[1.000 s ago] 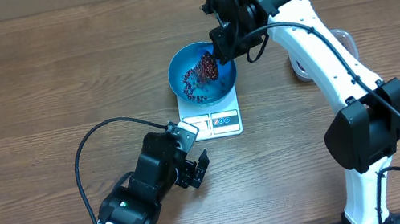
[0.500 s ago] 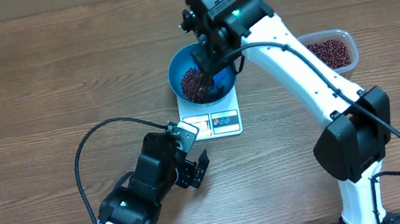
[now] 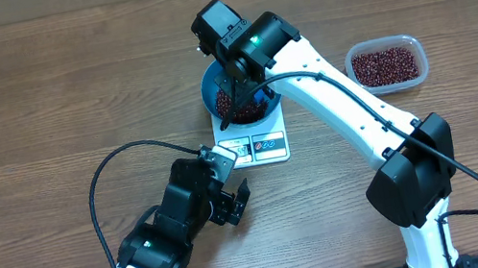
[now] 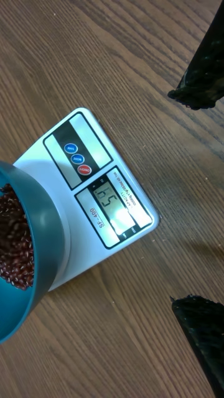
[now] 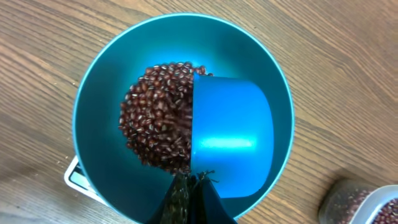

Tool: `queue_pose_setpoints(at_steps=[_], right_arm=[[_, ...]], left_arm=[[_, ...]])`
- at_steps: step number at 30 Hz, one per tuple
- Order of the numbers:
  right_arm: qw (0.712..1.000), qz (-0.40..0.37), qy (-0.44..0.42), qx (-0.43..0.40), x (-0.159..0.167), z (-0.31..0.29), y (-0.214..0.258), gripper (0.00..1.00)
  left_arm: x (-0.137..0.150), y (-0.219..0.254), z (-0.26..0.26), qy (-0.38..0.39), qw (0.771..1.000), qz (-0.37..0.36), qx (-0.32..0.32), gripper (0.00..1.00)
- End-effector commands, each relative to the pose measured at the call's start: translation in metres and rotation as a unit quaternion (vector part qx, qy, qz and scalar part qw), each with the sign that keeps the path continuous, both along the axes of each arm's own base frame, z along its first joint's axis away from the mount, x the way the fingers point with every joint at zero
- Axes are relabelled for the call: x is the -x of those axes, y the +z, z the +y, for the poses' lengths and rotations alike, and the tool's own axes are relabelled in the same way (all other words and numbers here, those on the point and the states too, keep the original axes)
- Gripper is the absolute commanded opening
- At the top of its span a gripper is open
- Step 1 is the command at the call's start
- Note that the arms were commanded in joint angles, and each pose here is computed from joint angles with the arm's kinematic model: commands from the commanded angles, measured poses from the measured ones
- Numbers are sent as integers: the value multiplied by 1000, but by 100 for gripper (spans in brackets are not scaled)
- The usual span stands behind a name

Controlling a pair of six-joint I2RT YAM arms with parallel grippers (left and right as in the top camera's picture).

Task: Scoop item into bowl and weigh 150g on scale
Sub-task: 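Tilt the scoop with the right gripper to pour beans into the bowl, then raise the emptied scoop above the bowl with the right gripper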

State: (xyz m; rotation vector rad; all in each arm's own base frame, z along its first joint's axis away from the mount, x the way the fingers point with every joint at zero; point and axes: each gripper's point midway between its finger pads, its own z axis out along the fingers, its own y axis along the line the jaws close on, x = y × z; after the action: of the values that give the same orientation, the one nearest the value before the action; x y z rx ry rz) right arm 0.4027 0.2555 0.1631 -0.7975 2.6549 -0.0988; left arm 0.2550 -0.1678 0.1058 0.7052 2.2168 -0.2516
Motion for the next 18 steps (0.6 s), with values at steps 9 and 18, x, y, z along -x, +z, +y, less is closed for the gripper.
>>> queue_pose_setpoints(at_steps=[9, 18], right_arm=[[999, -45, -9, -6, -8, -3, 32, 4], [998, -65, -10, -22, -6, -4, 52, 4]], left_arm=[[1, 3, -1, -8, 1000, -5, 3, 100], [1, 3, -1, -8, 1000, -5, 3, 100]])
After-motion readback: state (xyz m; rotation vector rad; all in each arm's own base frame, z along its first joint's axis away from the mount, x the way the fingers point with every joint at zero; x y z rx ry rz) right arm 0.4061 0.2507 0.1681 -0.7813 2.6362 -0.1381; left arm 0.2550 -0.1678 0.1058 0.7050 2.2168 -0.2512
